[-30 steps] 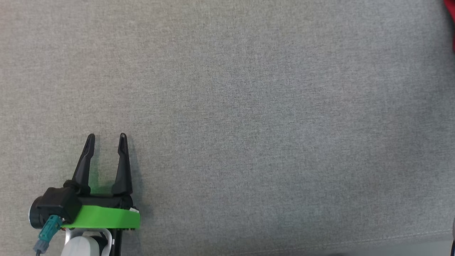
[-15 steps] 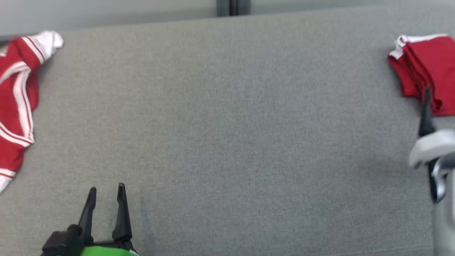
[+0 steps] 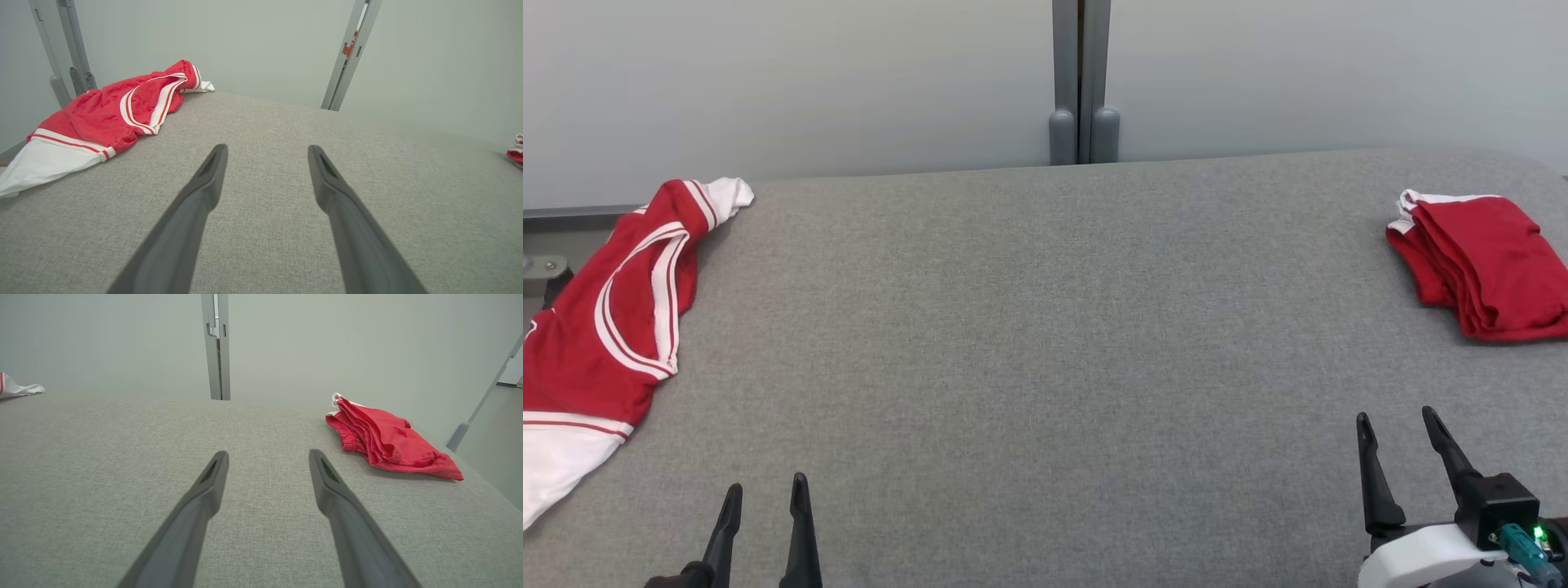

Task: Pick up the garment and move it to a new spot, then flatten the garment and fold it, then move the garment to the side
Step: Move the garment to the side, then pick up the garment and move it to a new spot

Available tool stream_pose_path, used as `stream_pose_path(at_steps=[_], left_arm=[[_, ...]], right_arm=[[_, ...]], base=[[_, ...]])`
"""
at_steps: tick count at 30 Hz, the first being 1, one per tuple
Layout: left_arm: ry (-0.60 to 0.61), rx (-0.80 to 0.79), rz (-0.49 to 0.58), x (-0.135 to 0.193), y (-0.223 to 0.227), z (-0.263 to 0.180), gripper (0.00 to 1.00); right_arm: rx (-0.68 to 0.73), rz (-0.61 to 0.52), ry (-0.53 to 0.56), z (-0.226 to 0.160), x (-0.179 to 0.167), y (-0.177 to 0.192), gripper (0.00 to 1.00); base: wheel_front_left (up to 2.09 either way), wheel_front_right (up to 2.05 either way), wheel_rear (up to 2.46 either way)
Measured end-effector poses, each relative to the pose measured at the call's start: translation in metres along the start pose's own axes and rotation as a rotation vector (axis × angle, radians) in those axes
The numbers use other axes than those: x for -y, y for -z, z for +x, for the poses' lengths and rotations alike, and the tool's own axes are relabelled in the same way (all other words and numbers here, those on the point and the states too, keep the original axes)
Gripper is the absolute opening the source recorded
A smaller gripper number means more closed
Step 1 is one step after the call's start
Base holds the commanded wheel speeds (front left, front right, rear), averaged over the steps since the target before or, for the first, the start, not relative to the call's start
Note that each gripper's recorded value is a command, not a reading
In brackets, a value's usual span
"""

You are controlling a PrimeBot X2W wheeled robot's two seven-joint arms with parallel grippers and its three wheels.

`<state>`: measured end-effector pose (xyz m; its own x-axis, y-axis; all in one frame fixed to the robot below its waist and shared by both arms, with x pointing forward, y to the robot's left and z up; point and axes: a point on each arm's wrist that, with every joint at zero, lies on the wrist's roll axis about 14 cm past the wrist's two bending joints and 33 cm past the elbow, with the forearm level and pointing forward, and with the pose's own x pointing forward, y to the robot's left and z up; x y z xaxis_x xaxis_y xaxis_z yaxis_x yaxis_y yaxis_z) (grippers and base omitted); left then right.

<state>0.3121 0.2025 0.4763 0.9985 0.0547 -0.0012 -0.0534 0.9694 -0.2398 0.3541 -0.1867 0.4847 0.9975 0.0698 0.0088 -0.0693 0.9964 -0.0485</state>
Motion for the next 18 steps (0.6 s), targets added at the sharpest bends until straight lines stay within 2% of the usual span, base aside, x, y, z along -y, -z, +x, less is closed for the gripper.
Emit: stream_pose_path(at_steps=[18], left_arm=[[0.004, -0.018, -0.004, 0.002, 0.006, -0.007, 1.0]], right_arm=[[-0.019, 0.048, -0.053, -0.006, -0.022, 0.007, 1.0]], base=[[0.0, 0.0, 0.0]])
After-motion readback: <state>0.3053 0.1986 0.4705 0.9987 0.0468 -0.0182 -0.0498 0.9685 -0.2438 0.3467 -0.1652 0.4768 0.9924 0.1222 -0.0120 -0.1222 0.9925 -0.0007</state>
